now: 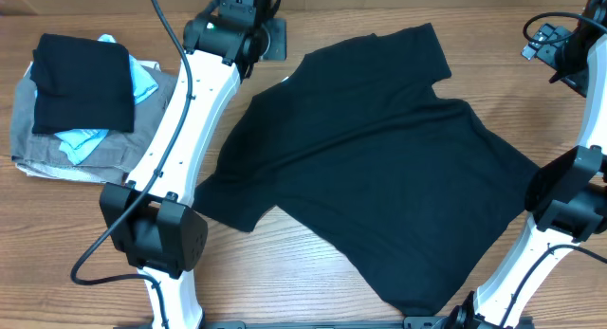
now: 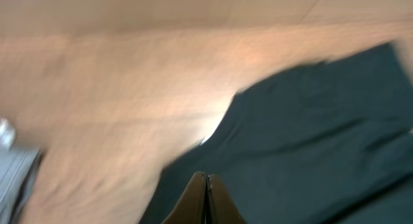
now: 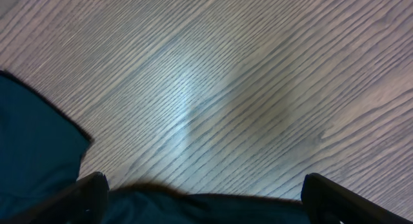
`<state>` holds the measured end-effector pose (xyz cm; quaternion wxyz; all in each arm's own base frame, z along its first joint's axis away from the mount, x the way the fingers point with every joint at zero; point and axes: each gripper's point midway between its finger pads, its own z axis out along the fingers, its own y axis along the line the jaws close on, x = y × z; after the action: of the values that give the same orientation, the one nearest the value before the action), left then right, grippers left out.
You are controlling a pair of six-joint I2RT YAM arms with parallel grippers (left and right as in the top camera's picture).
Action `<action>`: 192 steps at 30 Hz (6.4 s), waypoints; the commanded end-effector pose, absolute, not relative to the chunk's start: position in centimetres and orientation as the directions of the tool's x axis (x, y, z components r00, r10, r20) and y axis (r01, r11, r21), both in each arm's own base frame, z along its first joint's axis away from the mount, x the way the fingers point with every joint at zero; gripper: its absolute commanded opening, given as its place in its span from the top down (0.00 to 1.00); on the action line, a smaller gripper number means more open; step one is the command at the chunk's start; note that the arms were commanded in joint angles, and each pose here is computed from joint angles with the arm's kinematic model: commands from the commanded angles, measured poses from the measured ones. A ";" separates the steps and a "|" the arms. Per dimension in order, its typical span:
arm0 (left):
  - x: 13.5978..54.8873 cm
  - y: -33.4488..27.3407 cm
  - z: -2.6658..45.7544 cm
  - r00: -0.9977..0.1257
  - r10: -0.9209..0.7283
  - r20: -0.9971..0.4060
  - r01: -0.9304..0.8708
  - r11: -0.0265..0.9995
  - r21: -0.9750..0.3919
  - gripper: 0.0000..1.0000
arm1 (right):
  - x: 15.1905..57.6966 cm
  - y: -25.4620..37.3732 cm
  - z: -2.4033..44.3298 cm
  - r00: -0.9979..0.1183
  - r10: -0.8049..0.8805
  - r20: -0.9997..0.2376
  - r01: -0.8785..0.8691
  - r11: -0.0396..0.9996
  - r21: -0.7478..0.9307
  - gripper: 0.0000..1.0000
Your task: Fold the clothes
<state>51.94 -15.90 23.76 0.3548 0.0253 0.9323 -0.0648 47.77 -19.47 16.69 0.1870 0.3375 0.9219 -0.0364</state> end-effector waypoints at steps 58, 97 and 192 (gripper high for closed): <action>58.8 -10.6 9.8 -0.885 -0.196 -0.422 -0.042 0.937 -0.347 0.96 | 47.9 -19.6 18.4 -0.684 0.605 -0.408 0.638 0.767 0.066 0.00; 66.5 -12.3 -3.0 -0.756 -0.177 -0.631 -0.039 0.973 -0.226 0.96 | 47.9 -19.6 18.4 -0.684 0.605 -0.408 0.638 0.767 0.066 0.00; 44.1 -8.1 25.4 -0.948 -0.153 -0.280 -0.105 0.978 -0.178 0.00 | 38.7 -8.1 16.5 -0.796 0.594 0.116 0.604 0.767 0.217 0.96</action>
<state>44.52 -7.90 24.38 0.1362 -0.0724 0.9847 -0.0809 39.93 -10.35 14.77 -0.0237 0.3361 0.9343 0.1164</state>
